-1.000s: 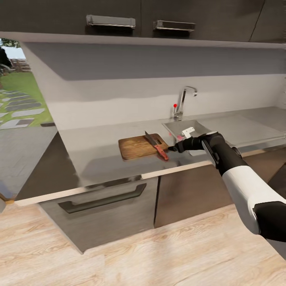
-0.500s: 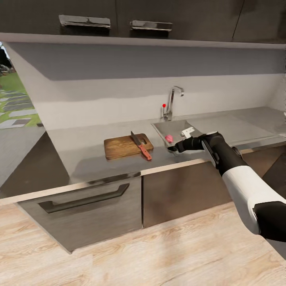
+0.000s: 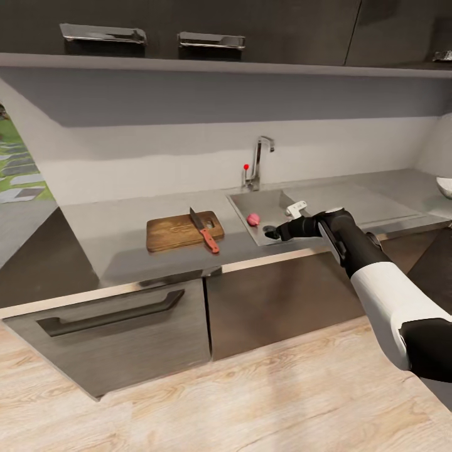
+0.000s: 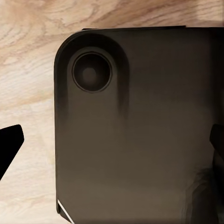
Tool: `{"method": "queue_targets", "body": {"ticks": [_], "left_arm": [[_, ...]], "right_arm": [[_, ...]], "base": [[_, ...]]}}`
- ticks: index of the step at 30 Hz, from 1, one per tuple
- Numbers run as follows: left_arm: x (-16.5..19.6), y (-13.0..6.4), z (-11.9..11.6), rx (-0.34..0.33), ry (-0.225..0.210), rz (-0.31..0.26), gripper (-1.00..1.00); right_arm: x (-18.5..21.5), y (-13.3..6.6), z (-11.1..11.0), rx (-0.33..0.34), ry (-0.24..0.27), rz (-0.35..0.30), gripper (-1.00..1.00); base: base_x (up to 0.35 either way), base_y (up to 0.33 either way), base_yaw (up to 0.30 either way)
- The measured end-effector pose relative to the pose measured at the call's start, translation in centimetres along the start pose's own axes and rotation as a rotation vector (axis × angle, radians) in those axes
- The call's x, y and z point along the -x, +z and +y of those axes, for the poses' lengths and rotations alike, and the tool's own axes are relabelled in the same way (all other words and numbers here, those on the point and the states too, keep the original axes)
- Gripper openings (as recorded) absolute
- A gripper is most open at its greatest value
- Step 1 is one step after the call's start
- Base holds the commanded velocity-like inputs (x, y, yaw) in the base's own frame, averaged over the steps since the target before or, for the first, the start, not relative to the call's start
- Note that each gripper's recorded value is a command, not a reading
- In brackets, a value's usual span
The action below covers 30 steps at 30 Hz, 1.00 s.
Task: In the kitchen, take the Vidalia onion out of the sink, dice it on the chopping board with the paring knife, put the diced onion into the bowl on the countertop, then place both the paring knife and the chopping board into the sink.
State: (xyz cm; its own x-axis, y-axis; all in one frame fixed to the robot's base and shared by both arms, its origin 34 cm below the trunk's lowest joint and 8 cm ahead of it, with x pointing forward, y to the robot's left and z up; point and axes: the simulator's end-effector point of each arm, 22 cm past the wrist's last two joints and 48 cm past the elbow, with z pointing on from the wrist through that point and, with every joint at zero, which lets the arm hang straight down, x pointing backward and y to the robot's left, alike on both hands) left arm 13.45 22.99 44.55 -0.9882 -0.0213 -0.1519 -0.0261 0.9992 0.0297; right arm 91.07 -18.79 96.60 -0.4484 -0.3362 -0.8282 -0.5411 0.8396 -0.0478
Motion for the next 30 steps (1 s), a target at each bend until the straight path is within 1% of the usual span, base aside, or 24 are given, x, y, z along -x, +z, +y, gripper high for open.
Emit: {"method": "queue_targets", "body": {"ticks": [8, 16, 24, 30], "left_arm": [[0.00, 0.00, 0.00, 0.000, 0.000, 0.000, 1.00], [0.00, 0.00, 0.01, 0.000, 0.000, 0.000, 1.00], [-0.01, 0.00, 0.00, 0.000, 0.000, 0.001, 1.00], [-0.04, -0.01, 0.00, 0.000, 0.000, 0.001, 1.00]], "right_arm": [[0.02, 0.04, 0.10, 0.001, -0.001, 0.000, 1.00], [0.02, 0.05, 0.11, 0.002, -0.001, 0.000, 1.00], [0.02, 0.06, 0.12, 0.002, -0.001, 0.000, 1.00], [0.05, 0.00, 0.13, 0.002, -0.001, 0.000, 1.00]], "base": [[0.000, 0.001, 0.000], [0.000, 0.203, 0.000], [0.002, 0.044, 0.000], [0.170, 0.002, 0.000]]}}
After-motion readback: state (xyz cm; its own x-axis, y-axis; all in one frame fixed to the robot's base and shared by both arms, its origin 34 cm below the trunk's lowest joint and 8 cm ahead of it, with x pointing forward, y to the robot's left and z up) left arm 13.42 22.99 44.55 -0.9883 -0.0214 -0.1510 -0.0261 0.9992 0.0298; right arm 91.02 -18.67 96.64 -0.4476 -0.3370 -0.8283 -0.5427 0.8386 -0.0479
